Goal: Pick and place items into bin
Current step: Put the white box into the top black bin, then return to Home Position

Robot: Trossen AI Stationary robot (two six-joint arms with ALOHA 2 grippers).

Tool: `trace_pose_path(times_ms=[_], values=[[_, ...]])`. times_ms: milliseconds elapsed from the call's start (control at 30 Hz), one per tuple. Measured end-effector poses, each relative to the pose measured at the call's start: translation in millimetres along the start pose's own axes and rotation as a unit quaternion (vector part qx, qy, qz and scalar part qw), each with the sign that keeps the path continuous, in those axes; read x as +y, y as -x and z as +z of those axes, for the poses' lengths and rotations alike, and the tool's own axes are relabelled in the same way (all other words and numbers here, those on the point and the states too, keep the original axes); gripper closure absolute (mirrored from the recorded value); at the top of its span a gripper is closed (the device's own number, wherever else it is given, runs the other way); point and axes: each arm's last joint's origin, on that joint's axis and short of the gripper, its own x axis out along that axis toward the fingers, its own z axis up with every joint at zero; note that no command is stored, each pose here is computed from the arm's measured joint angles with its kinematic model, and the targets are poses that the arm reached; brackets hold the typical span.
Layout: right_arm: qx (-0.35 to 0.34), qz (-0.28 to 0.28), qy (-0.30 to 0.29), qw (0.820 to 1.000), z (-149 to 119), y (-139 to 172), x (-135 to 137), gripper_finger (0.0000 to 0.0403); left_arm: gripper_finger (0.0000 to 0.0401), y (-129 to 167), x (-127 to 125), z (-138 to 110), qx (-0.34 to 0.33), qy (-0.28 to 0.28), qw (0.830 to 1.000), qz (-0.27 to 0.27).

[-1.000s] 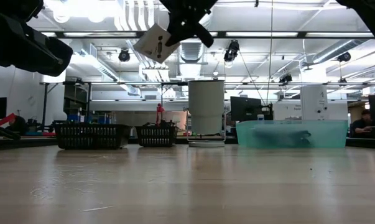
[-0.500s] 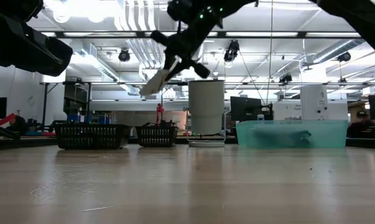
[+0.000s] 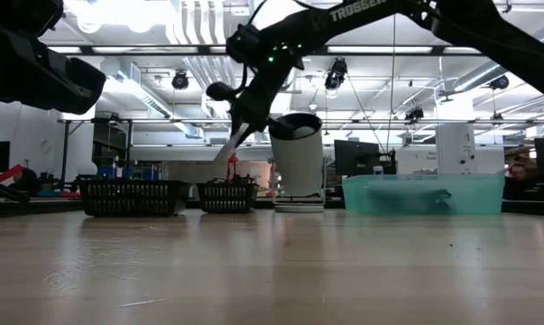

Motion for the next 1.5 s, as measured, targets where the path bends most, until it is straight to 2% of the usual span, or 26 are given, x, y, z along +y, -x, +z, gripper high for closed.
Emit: trace_pose_path(times_ms=[133,833,1033,1267,1500], values=[[0.043,0.030,0.022,0.998,1,-8,3,0.0365,0.0401,0,0,0,0.001,0.000,1.000,0.000],[0.036,0.035,0.024,0.998,13,-6,1,0.0360,0.0401,-2,0,-2,0.007,-0.003,1.000,0.001],[0.038,0.032,-0.023,0.998,16,-6,0,0.0317,0.0401,-3,-1,-3,0.012,-0.005,1.000,0.002],[0.037,0.029,-0.022,0.999,19,-5,-1,0.0260,0.0401,-3,-1,-3,0.012,-0.005,1.000,0.002],[0.036,0.028,-0.022,0.999,22,-4,-2,0.0239,0.0401,-3,-1,-3,0.012,-0.005,1.000,0.002]])
